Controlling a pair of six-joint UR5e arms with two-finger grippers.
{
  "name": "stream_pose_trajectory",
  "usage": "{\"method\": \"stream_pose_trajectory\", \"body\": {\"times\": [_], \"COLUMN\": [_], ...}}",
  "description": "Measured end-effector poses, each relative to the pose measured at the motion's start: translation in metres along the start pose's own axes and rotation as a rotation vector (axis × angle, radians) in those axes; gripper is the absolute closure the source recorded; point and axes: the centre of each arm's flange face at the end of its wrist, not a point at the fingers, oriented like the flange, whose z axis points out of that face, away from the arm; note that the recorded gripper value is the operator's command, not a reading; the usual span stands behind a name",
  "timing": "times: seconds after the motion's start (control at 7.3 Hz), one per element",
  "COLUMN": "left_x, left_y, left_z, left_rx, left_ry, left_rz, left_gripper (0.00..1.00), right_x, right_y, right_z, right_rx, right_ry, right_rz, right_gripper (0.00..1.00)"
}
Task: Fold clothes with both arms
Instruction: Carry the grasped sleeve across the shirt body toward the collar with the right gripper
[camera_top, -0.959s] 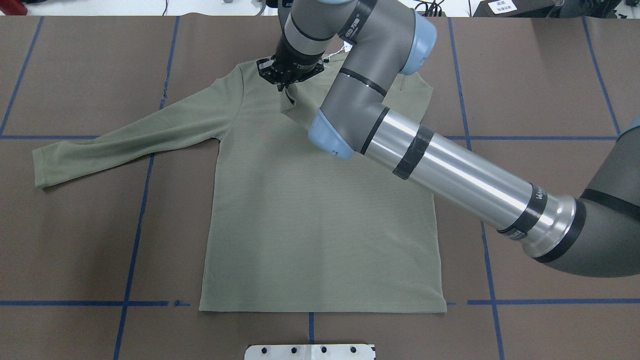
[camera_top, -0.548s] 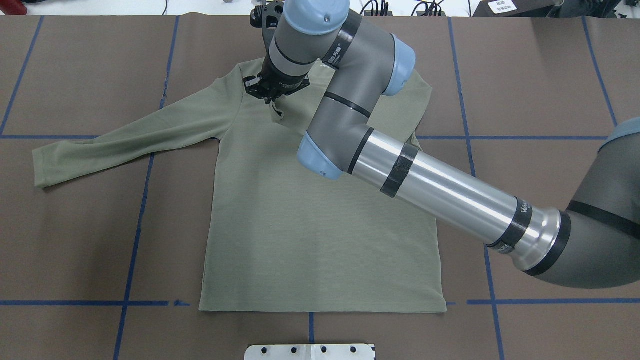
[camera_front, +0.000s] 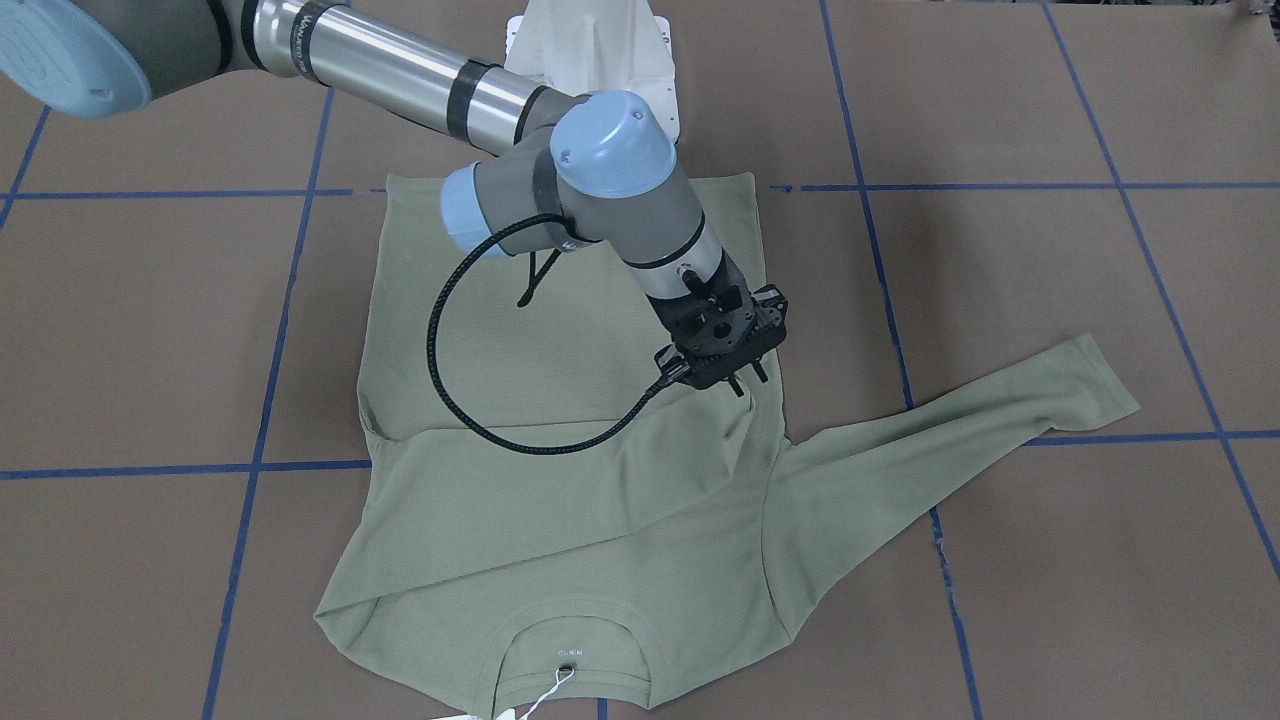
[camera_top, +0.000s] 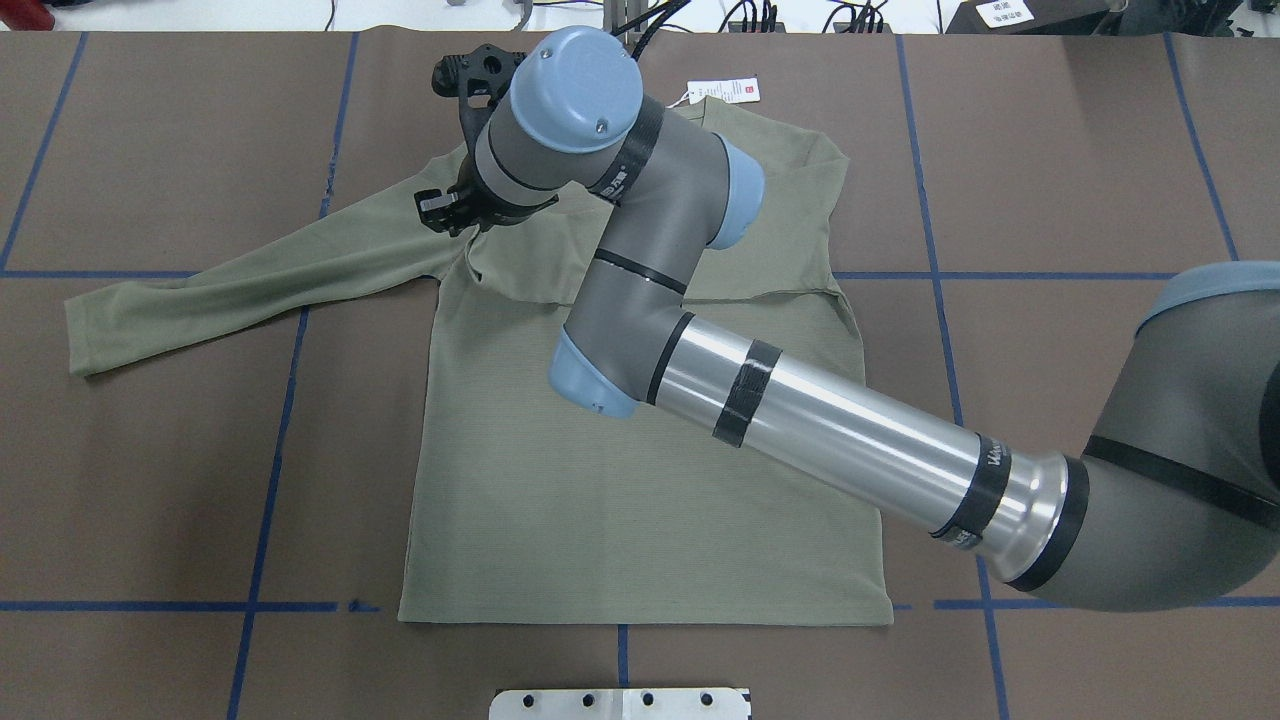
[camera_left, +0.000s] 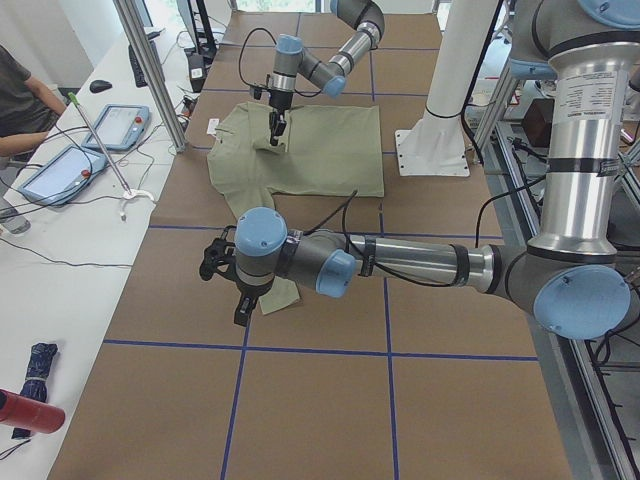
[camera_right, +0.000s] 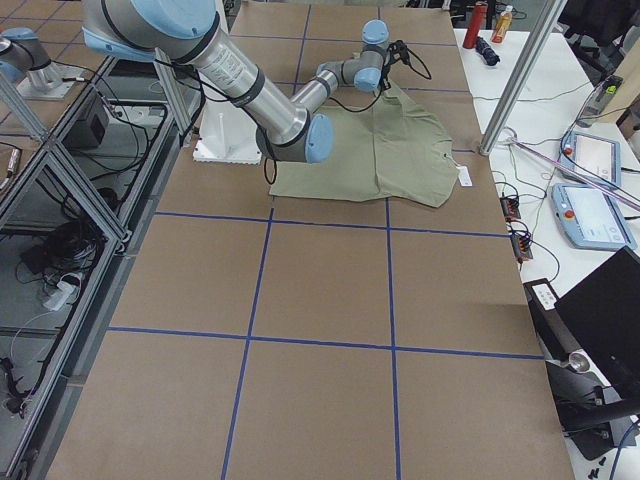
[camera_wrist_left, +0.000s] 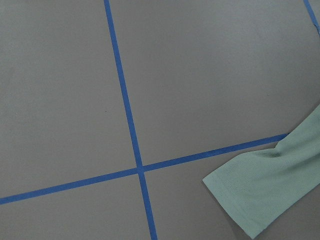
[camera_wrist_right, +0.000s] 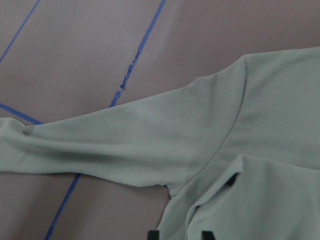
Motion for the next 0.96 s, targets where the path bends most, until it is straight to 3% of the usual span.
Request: {"method": "stream_pose_trajectory", "body": {"times": [0.55, 0.82, 0.96], "left_x": [-0.005, -0.006, 0.004], "left_y": [0.000, -0.003, -0.005], "left_z": [0.006, 0.018, 0.030], "left_rx": [-0.010, -0.002, 0.026], "left_ry": [0.000, 0.000, -0.023], "left_rz": [-0.015, -0.055, -0.093], "left_gripper": [0.00, 0.00, 0.00], "right_x": [-0.021, -0.017, -0.009], "right_y": [0.018, 0.017, 0.012], "right_z": [0.016, 0.012, 0.003], "right_rx": [0.014, -0.022, -0.056], "right_ry": [0.033, 0.102, 0.171], "right_rz": [0.065, 0.109, 0.137], "right_gripper": [0.00, 0.00, 0.00]}}
